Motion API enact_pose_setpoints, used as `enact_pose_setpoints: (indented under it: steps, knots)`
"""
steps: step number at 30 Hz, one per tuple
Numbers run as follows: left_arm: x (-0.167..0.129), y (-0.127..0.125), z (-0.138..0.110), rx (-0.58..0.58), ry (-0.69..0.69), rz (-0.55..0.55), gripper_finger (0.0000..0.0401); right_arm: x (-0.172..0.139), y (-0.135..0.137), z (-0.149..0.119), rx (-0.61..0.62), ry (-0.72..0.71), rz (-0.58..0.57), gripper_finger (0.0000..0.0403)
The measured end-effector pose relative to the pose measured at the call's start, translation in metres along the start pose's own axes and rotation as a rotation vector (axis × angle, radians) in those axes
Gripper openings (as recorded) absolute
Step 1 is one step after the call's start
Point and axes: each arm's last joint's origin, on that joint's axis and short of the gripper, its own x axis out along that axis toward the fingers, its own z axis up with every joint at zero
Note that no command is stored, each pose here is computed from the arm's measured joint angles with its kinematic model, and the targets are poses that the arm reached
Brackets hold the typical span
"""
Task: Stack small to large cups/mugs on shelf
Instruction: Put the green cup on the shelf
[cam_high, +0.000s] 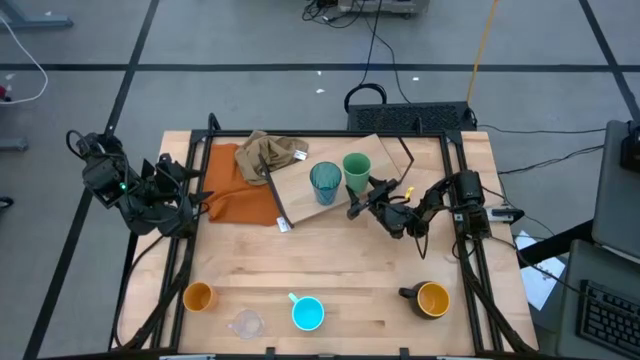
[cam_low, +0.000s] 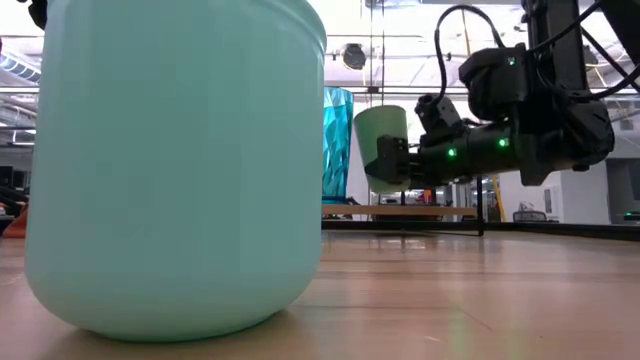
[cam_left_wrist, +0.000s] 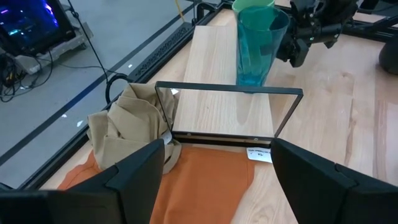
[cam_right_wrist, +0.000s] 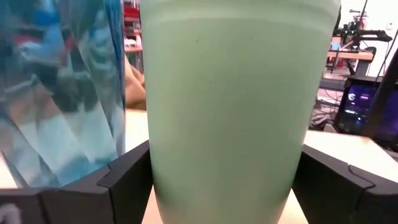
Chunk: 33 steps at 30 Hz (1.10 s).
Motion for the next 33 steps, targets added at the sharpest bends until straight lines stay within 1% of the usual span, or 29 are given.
enact_pose_setpoints:
  steps: [8,33]
  knots:
    - [0.0000,0.0001,0.0000,0.001,0.000,0.000,0.0296,0.0021,0.0036,0.0030,0.002,-0.011,0.024,0.0307]
    - [0.0000,0.0000,-0.0002,-0.006,0.008,-0.004,0.0296,0.0065,0.0013,0.0035,0.013,-0.012,0.004,0.0307]
